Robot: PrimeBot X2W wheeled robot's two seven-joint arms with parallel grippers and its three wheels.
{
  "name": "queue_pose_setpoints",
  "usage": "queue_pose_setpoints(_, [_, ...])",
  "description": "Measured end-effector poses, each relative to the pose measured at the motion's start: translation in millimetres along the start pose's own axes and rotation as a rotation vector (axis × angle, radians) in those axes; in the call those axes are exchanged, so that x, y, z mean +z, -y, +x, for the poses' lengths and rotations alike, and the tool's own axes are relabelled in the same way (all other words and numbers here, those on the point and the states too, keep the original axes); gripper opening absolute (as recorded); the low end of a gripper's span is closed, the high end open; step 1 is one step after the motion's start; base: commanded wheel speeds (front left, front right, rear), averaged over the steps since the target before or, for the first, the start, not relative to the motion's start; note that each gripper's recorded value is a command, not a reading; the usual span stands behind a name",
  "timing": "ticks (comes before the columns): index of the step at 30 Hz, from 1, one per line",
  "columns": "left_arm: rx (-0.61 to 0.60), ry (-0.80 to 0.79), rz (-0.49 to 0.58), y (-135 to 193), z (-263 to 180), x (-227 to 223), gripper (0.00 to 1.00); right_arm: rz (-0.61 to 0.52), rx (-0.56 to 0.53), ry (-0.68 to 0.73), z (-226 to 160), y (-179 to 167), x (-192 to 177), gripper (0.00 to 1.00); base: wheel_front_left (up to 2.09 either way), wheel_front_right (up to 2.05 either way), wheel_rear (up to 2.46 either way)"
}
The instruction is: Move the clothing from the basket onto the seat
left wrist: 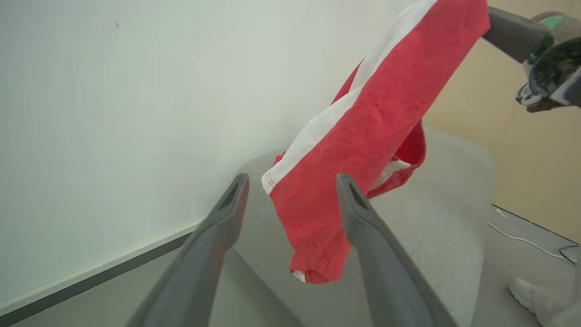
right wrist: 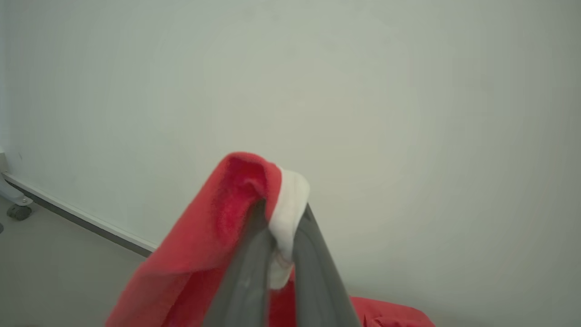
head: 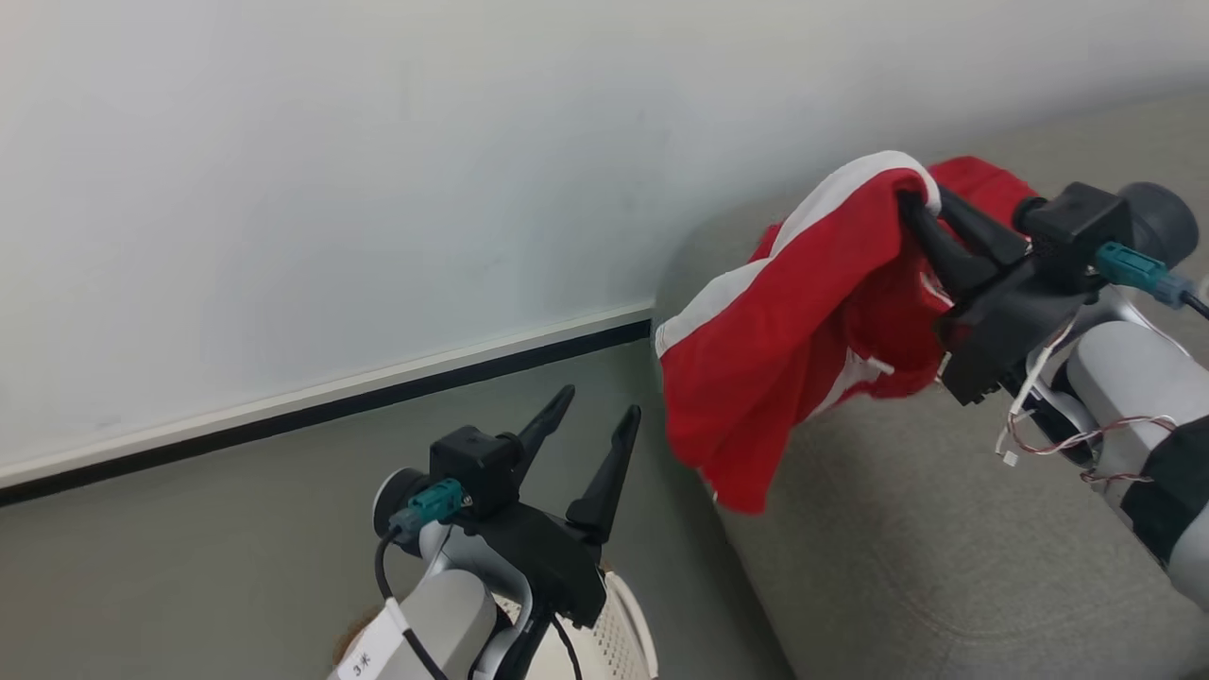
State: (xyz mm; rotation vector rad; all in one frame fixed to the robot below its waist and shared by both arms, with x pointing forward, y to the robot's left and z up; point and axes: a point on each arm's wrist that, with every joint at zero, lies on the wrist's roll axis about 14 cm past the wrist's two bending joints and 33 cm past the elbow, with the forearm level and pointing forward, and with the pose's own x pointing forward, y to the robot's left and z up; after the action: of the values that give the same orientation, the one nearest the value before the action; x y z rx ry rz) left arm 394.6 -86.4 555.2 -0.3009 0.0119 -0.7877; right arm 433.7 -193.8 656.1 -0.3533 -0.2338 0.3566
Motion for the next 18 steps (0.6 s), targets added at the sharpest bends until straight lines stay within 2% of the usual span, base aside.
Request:
queue_pose_setpoints(13, [-0.223, -0.028, 0.006, 77.8, 20.8, -19.0, 1.0, -0.032, -0.203, -0.061, -79.2, 61.8, -10.2, 0.0, 0.0, 0.0, 0.0])
queue_pose_setpoints(18, [-0.268, -0.047, 0.009, 88.1, 23.5, -31.2, 1.0, -0.016, -0.272, -0.128, -94.9, 86.7, -27.7, 0.0, 0.0, 0.0, 0.0])
